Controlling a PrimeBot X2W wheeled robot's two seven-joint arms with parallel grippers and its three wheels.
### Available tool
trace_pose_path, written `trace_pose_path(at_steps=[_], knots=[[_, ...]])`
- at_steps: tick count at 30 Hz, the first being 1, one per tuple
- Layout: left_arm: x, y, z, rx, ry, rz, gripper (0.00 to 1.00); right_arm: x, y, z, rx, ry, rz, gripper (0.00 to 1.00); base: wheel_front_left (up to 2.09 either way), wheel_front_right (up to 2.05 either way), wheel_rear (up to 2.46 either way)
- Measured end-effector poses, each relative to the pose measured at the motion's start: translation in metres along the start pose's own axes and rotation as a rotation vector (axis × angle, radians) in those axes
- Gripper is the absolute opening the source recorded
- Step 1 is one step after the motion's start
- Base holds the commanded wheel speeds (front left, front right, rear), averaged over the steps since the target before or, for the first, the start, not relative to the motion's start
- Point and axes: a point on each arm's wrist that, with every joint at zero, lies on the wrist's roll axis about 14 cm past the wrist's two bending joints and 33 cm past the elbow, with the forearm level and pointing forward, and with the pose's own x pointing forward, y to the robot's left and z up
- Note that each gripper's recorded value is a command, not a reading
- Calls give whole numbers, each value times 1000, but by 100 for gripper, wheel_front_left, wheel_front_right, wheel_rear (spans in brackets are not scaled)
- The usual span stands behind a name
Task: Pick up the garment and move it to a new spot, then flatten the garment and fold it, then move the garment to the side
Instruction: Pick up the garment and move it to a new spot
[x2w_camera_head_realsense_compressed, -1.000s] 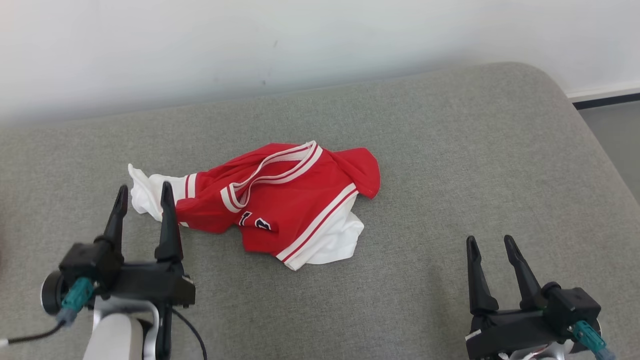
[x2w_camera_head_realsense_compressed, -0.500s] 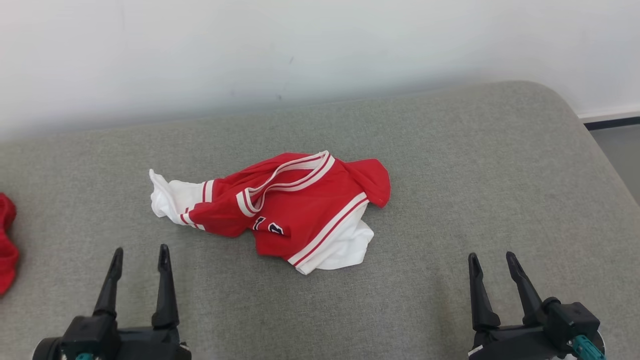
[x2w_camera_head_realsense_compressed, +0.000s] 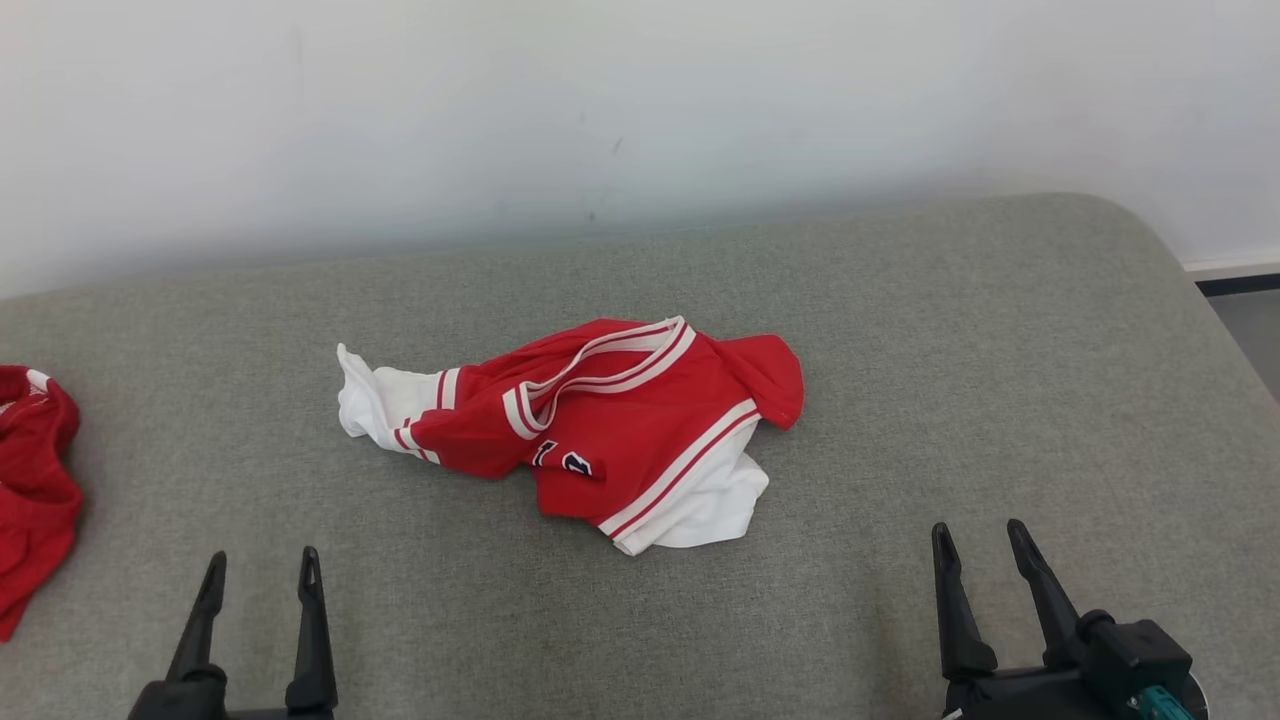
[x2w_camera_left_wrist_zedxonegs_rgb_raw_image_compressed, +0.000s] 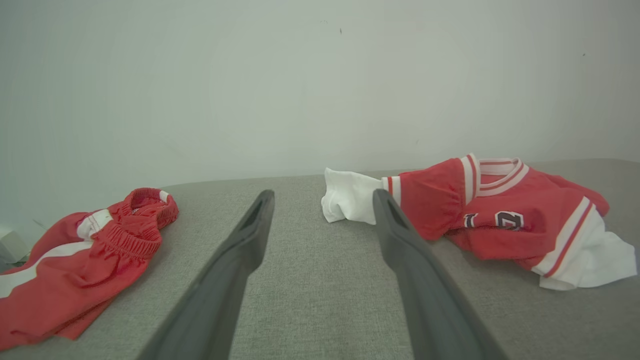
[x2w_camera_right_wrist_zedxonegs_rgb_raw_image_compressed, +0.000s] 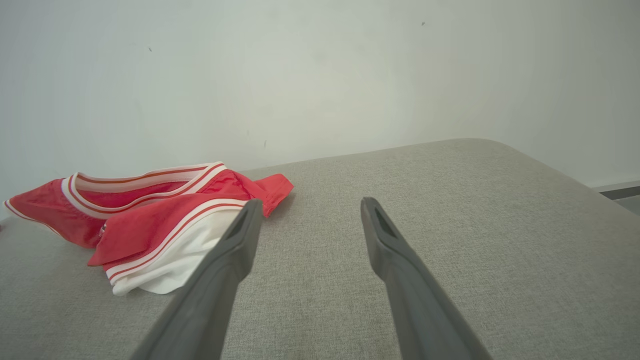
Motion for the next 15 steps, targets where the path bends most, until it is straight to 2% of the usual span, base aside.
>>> trace_pose_path(at_steps=[15], knots=[[-18,11,-10,27,40,36,100,-1,6,-8,-5,23,21,100,0,0,0]])
